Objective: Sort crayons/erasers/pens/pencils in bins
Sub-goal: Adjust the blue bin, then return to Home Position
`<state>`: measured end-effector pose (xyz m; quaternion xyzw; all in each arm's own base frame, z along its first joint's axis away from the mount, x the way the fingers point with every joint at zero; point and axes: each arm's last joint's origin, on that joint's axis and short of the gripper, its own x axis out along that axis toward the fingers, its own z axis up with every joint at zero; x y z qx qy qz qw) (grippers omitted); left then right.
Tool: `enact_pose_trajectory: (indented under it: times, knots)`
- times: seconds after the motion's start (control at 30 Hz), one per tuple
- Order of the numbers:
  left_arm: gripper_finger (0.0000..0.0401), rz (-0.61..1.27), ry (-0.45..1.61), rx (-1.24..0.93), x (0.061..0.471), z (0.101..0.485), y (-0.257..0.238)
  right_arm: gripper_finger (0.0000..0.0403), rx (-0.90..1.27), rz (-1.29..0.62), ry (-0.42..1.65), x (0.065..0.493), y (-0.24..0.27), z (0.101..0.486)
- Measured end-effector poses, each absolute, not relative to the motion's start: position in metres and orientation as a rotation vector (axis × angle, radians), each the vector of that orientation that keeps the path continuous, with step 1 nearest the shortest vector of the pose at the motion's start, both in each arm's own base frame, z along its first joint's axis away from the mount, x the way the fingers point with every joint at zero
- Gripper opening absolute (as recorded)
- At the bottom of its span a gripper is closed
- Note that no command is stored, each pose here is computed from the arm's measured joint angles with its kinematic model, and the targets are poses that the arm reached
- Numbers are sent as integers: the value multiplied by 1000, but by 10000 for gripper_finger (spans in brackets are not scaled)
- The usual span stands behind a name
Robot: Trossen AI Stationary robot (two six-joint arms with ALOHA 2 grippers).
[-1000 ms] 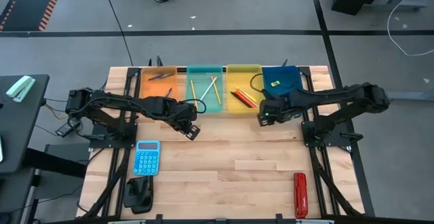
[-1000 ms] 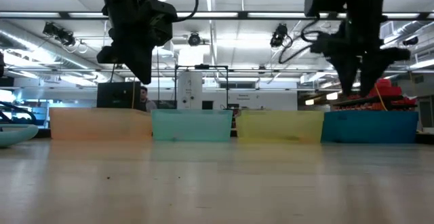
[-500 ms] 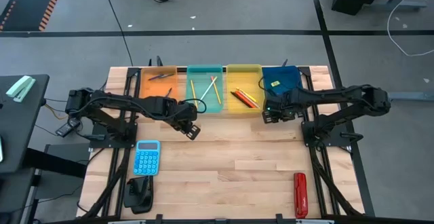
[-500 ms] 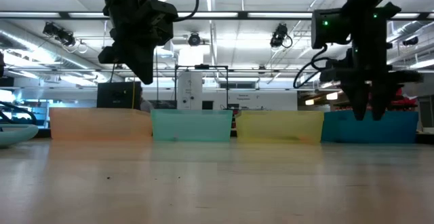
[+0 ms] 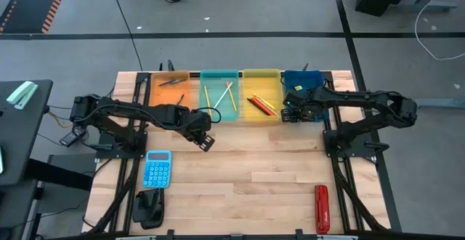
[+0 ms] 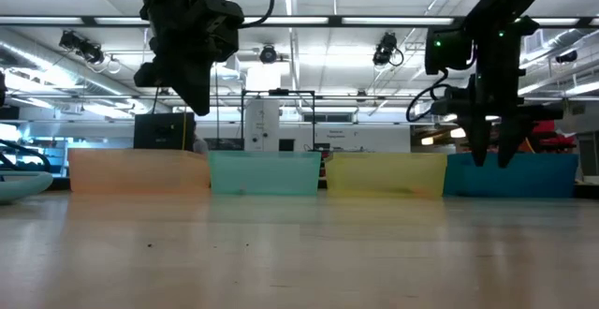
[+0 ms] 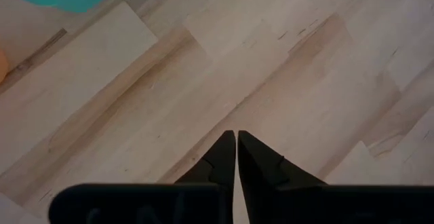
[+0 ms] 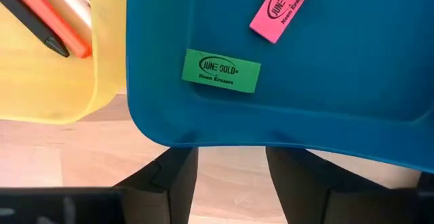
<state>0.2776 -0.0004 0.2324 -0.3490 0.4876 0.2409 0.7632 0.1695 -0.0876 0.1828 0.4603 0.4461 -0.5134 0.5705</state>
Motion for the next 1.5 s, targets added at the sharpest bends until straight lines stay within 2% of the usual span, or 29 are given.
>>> enact_pose_trajectory:
  times: [0.27,0.43,0.73,0.93,1.0,1.1,1.2,1.33,1.5]
  knots:
    - [23,523,1062,-757,277,232,0,184,1087,-1173,1099,165,-84,186]
    - [13,504,1056,-736,270,241,0,184,1100,-1213,1076,151,-69,206]
    - [24,449,995,-675,252,264,1,184,1185,-1119,887,127,-34,241]
    - [21,455,984,-679,250,267,2,184,1146,-992,933,125,-20,245]
    - [15,437,933,-673,250,272,-1,184,1127,-929,953,126,-14,246]
    - [8,312,657,-573,252,303,-14,184,1087,-768,895,135,-6,251]
    - [8,287,517,-525,239,325,-23,184,1063,-620,772,140,3,262]
    - [15,388,546,-520,200,325,-32,173,1010,-578,632,132,13,274]
    - [8,421,435,-607,152,310,-33,107,959,-571,521,113,16,280]
